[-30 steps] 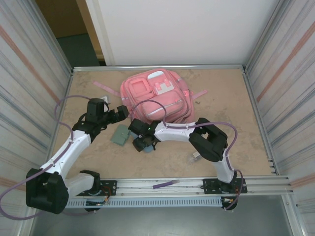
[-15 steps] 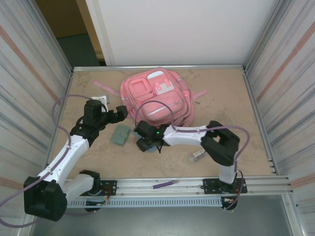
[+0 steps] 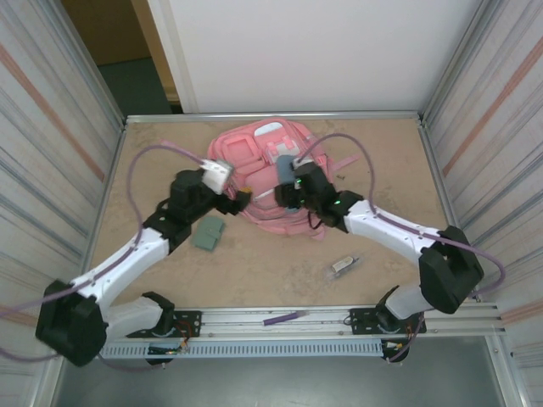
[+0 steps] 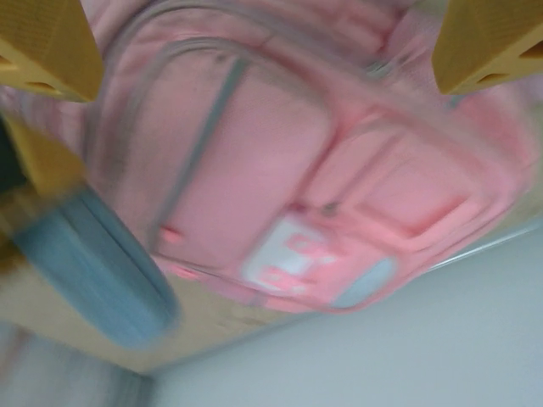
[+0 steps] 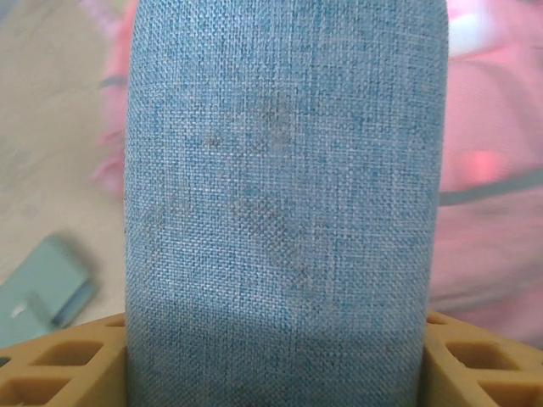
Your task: Pack the student bag
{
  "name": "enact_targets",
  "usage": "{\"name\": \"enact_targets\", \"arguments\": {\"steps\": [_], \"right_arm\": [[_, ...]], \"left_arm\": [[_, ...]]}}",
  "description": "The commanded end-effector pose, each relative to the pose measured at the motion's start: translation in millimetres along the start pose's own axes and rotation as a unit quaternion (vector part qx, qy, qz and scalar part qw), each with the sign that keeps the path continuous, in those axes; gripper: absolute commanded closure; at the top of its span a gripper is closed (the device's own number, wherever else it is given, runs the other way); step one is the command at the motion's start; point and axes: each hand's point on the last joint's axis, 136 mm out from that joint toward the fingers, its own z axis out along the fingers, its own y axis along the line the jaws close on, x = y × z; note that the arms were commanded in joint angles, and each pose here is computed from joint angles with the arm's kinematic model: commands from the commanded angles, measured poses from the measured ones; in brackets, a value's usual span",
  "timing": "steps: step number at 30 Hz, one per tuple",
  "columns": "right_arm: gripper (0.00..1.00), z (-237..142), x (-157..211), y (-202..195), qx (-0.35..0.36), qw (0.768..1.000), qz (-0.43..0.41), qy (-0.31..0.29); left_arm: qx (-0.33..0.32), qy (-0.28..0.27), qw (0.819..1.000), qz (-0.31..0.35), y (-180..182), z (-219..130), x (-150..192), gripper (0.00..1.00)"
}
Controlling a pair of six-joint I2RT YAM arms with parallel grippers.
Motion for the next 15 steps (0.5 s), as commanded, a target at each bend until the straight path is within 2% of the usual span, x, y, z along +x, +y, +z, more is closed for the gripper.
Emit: {"name": "enact_targets", "arguments": {"steps": [1, 3, 5, 10, 15], "right_arm": [[0.56, -19, -33, -61, 0.046, 0.993, 0.103, -0.044], [0.56, -24, -38, -77, 0.059, 0.989, 0.118, -0.062], [0.56, -29, -42, -85, 0.061, 0.987, 0.13, -0.075], [0.56, -44, -45, -99, 0.077, 0.982, 0.145, -0.09], [0.56, -49, -33, -112, 0.089, 0.98, 0.158, -0.079]], "left_arm": [[0.054, 0.045, 0.98, 0.184, -50, 30, 26, 0.01], [0.086, 0.055, 0.967, 0.235, -76, 43, 34, 0.01], [0.09, 0.07, 0.957, 0.266, -87, 59, 42, 0.01], [0.074, 0.105, 0.96, 0.249, -85, 91, 41, 0.01], [0.042, 0.106, 0.968, 0.226, -75, 109, 36, 0.02]]}}
